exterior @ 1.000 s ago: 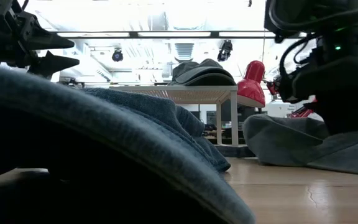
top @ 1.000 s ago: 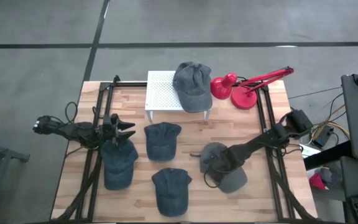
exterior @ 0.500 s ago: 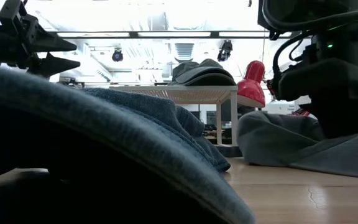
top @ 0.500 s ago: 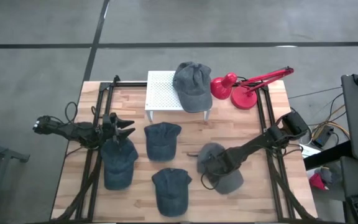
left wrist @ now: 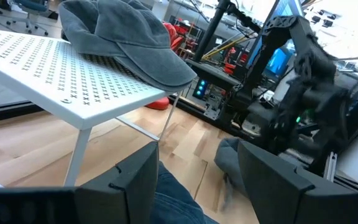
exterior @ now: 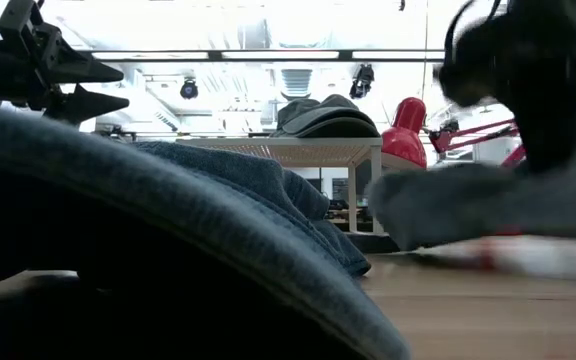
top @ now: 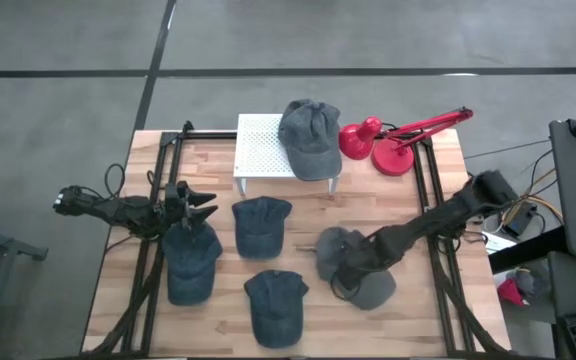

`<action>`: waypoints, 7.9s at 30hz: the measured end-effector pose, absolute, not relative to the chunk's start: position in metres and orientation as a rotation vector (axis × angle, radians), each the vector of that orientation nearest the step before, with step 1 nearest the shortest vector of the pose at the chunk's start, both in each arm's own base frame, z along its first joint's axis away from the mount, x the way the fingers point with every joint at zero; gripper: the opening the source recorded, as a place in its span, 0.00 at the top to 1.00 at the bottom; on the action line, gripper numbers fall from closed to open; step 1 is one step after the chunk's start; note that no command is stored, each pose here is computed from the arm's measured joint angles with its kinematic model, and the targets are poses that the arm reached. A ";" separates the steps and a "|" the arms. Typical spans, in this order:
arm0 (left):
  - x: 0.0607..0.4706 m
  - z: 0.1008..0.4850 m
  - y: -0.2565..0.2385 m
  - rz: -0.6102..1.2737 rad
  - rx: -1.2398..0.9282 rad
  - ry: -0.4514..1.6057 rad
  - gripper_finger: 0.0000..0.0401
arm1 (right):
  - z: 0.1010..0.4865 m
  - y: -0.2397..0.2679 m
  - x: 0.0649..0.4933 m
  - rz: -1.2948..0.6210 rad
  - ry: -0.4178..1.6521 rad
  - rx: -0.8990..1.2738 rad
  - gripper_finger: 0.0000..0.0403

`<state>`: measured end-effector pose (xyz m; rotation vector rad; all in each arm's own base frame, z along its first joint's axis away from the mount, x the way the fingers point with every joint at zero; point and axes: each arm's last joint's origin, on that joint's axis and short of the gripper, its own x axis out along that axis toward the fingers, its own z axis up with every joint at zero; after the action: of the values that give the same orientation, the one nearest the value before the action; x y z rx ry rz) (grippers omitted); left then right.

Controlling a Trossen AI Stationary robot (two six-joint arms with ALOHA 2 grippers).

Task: Pick & Place hat
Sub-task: Stack the gray cap on the gray caps on the shelf, then put the left black cap on the shelf

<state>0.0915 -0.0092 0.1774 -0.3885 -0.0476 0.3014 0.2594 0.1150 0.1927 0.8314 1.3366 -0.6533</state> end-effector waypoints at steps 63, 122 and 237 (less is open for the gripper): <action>0.092 0.177 -0.009 0.297 -0.617 -0.079 0.44 | 0.398 -0.035 0.353 -1.248 0.241 0.553 0.98; 0.092 0.177 -0.009 0.297 -0.613 -0.078 0.44 | 0.338 -0.093 0.369 -1.396 0.445 0.718 0.90; 0.100 0.233 -0.014 0.223 -0.503 -0.010 0.44 | 0.363 0.028 0.266 -0.567 0.615 0.196 0.93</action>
<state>0.1002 -0.0142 0.2331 -0.5027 -0.0095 0.2233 0.2661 0.0276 0.3634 0.1959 0.6145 -0.5671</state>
